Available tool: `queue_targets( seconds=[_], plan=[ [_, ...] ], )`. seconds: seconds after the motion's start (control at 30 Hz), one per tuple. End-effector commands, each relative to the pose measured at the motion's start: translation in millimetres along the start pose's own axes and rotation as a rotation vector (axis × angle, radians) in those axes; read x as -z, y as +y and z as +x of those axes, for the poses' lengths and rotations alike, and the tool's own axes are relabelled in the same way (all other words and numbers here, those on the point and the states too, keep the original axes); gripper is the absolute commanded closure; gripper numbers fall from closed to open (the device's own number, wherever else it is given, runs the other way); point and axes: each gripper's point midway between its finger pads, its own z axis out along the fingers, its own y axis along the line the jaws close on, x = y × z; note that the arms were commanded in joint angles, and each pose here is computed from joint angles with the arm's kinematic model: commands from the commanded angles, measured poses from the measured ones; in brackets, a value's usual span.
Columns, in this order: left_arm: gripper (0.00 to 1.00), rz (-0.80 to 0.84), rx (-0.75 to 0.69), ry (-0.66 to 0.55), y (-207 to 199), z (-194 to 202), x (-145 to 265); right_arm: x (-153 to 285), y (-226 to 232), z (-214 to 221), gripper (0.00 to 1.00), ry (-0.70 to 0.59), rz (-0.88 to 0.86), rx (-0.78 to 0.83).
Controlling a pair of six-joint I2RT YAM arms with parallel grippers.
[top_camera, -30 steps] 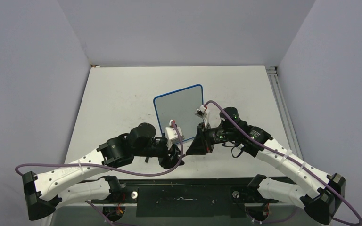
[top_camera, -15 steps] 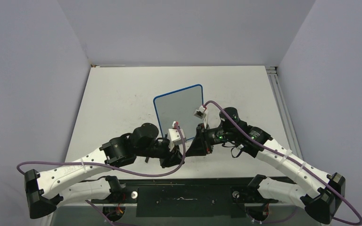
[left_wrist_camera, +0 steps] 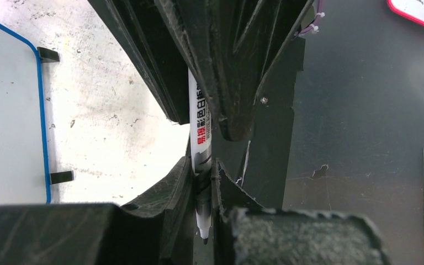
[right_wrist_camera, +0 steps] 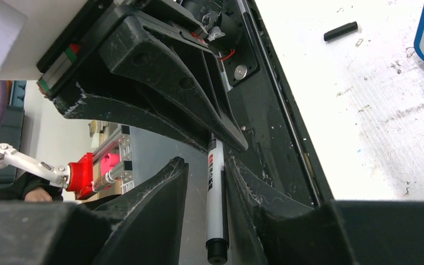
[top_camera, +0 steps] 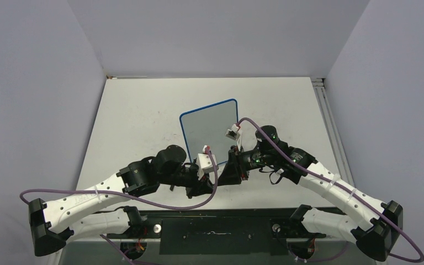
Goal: Write a sentence on the whiteboard
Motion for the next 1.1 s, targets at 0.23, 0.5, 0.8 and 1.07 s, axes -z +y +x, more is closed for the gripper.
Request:
queue_targets(
  seconds=[0.23,0.5,0.8,1.07],
  plan=[
    [1.0,0.03,-0.077,-0.011,-7,-12,4,-8,10,0,0.64,0.016,-0.065,0.033],
    [1.0,0.019,-0.083,0.0,-4,-12,3,-15,6,10,0.64,0.053,-0.049,0.026],
    [1.0,0.012,-0.081,0.006,-2,-11,2,-20,2,15,0.65,0.076,-0.032,0.023],
    [1.0,0.014,-0.106,0.008,-1,-10,0,-20,2,12,0.74,0.063,-0.021,0.031]
  ],
)
